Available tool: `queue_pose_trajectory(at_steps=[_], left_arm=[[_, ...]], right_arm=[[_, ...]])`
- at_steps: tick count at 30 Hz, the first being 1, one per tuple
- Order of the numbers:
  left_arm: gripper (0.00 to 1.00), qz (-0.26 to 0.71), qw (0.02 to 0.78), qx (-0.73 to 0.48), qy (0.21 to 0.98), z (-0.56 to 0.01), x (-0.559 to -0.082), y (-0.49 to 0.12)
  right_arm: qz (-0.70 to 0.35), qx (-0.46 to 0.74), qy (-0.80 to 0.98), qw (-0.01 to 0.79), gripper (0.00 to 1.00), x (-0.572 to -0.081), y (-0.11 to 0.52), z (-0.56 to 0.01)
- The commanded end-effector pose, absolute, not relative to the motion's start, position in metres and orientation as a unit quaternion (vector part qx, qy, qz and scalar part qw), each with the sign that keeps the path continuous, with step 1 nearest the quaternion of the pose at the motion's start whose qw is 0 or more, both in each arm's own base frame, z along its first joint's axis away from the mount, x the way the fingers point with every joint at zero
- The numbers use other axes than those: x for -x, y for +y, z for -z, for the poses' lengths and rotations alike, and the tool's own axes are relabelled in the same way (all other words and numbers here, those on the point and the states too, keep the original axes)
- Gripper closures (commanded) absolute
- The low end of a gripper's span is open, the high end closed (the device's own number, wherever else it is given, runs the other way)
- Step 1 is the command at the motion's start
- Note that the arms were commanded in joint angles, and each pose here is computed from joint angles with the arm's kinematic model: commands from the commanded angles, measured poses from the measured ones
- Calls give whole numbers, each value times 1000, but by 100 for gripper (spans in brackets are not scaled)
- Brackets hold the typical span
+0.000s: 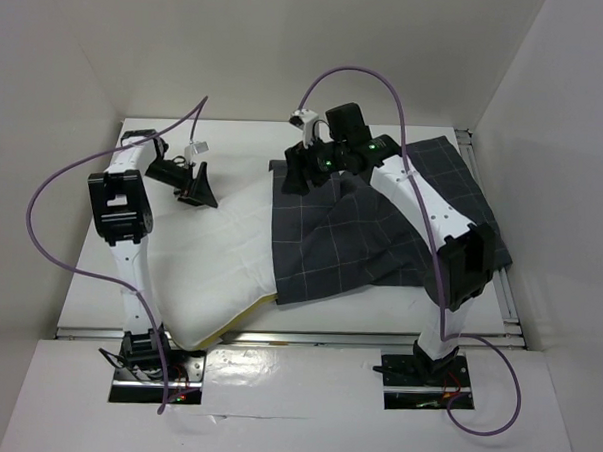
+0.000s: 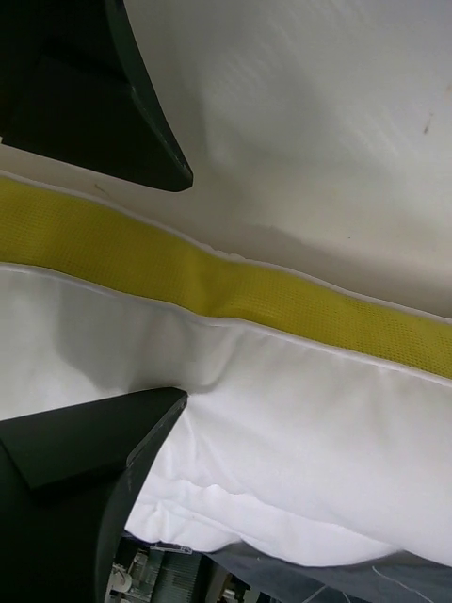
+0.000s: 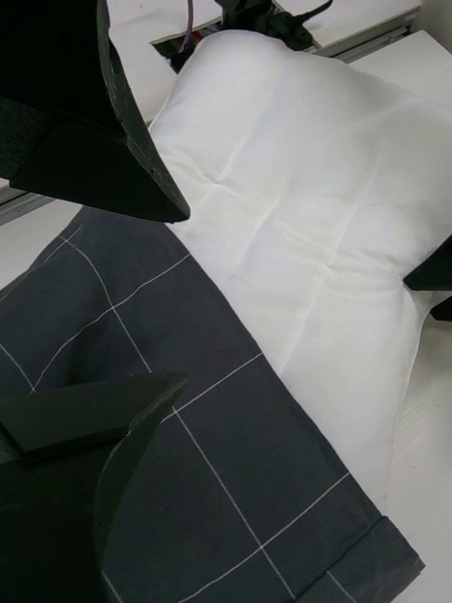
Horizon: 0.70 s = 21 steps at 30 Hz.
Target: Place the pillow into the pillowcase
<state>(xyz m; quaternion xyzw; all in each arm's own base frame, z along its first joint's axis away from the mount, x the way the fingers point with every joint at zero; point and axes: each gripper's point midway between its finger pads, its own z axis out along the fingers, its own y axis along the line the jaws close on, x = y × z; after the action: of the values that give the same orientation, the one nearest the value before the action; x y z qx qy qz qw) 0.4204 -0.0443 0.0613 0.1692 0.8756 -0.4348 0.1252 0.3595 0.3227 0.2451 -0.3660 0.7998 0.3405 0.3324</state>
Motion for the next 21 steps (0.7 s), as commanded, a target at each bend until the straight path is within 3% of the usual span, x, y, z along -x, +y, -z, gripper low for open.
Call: queue_pose_trajectory(at_steps=[1, 15, 21], left_arm=[[1, 444, 156, -195, 861, -98, -413, -46], [1, 451, 115, -222, 857, -94, -354, -52], [1, 441, 113, -243, 857, -84, -351, -59]], right_arm=[[-347, 378, 789, 336, 28, -358, 329, -251], [-353, 384, 786, 333, 28, -354, 334, -252], [-353, 383, 788, 329, 28, -352, 333, -251]])
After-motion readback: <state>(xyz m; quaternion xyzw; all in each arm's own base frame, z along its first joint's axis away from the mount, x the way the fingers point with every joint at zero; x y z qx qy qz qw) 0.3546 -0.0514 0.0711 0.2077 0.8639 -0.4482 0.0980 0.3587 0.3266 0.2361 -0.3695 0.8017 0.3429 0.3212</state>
